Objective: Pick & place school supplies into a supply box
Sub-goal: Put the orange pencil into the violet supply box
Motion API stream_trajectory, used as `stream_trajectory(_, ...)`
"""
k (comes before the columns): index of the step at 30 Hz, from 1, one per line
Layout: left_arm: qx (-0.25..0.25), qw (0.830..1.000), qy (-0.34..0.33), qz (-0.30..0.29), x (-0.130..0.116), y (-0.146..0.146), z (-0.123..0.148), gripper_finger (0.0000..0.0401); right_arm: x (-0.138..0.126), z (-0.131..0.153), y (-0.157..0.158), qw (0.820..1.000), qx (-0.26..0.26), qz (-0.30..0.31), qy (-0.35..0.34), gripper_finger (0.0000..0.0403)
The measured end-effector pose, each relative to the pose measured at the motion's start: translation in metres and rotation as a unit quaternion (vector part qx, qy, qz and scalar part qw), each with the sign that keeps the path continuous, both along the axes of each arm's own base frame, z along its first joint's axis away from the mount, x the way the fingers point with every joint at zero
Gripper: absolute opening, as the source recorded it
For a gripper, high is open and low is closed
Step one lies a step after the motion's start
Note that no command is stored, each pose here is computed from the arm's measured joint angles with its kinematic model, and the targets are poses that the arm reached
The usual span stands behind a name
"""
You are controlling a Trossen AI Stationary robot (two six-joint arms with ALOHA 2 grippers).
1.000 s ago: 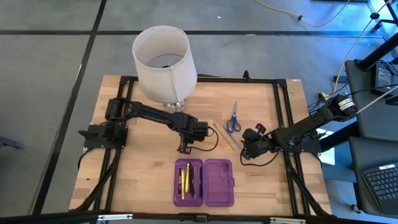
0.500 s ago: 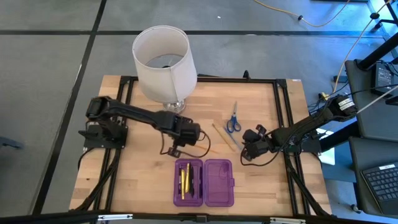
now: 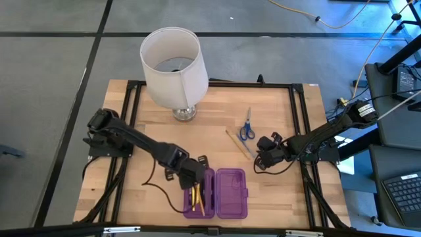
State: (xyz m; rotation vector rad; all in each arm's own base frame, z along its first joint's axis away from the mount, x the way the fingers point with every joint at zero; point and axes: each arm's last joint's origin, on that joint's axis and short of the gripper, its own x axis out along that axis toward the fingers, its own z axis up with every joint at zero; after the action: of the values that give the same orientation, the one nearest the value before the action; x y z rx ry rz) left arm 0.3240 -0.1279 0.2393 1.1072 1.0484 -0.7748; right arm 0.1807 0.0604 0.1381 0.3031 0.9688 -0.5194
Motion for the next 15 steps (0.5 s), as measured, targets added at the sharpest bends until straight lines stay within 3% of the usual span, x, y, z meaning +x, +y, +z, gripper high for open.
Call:
stream_trajectory(4,0.007,1.000,-0.021,-0.020,0.012,-0.009,-0.013,0.0010,0.002,0.001,0.001,1.000,0.003,0.000,-0.009,0.0104)
stream_trajectory(15,0.008,0.997,0.031,-0.074,0.026,-0.017,-0.057,0.0010,0.004,0.002,0.001,1.000,0.009,-0.001,-0.023,0.0104)
